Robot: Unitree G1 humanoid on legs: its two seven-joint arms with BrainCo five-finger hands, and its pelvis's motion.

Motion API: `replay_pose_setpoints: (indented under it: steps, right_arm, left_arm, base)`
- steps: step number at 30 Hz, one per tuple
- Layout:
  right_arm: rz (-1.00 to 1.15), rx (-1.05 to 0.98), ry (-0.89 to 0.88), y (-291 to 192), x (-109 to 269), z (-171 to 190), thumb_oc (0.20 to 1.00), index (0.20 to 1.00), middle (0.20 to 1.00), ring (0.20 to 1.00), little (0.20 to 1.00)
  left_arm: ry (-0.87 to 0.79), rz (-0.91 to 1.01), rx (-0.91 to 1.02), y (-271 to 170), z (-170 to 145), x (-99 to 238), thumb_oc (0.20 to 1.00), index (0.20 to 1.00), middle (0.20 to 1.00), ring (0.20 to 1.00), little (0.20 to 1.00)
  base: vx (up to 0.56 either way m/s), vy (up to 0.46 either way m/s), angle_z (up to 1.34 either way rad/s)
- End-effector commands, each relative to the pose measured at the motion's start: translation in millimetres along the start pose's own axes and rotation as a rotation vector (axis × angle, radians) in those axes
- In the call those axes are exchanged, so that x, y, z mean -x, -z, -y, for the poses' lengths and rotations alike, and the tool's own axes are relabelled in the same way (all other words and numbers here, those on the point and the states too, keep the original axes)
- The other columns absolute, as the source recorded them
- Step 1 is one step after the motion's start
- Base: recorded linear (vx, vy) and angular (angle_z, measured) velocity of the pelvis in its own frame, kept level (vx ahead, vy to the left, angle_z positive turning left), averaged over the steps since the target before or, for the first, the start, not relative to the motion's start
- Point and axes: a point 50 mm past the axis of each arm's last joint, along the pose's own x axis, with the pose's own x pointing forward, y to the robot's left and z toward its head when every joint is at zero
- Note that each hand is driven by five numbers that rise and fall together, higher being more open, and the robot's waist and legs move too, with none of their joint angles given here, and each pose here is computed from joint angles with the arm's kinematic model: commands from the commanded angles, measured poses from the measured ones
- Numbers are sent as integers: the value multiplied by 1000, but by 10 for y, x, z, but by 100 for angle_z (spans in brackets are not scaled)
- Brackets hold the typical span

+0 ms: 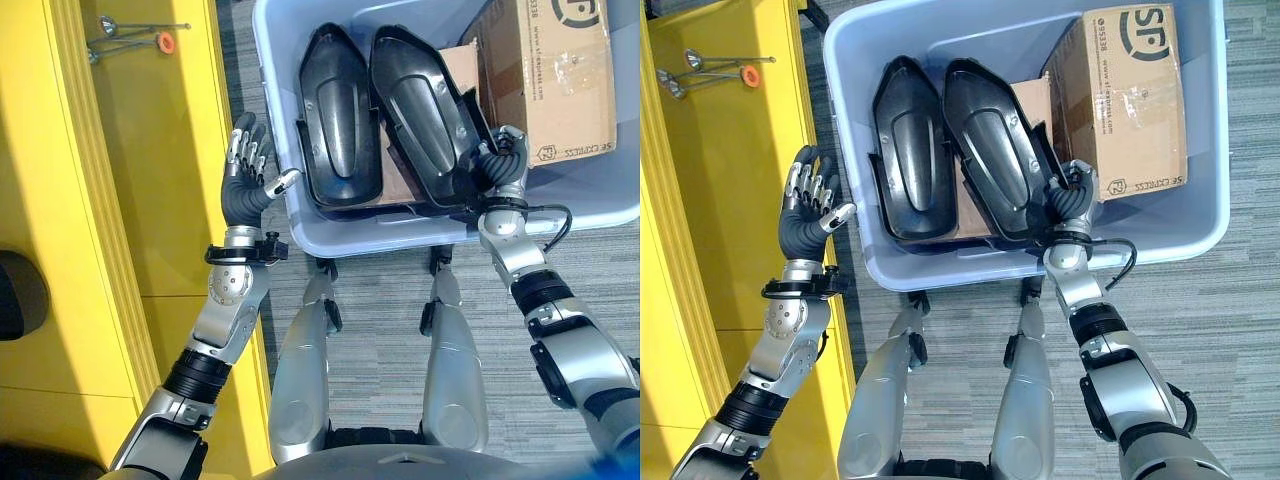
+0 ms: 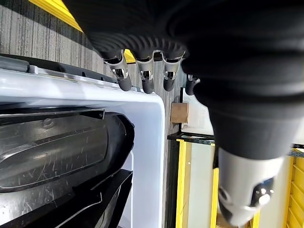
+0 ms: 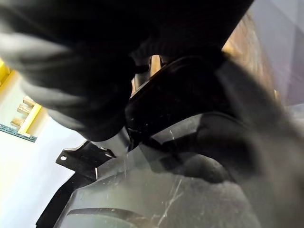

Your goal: Move parts from the plastic box to the shelf.

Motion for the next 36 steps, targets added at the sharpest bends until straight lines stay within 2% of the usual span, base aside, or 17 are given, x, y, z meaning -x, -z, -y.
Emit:
replay_pose_setpoints:
  steps: [1, 14, 36]
  right_arm:
    - [35, 23, -18, -28, 6, -18, 200, 200, 200, 200, 200]
    - [32, -51, 11, -21, 32, 54, 200, 200, 200, 200, 200]
    - [348, -607, -34, -593, 596, 483, 200, 200, 200, 200, 200]
  left_arm:
    - [15, 145, -7, -277, -30, -24, 1000, 1000, 1000, 1000, 1000]
    - [11, 134, -16, -259, -53, -16, 1000, 1000, 1000, 1000, 1000]
    - [-19, 67, -54, -217, -238, 128, 1000, 1000, 1000, 1000, 1000]
  base:
    - [0, 0, 0]
    - [-6, -1, 0]
    - [-2, -2, 0]
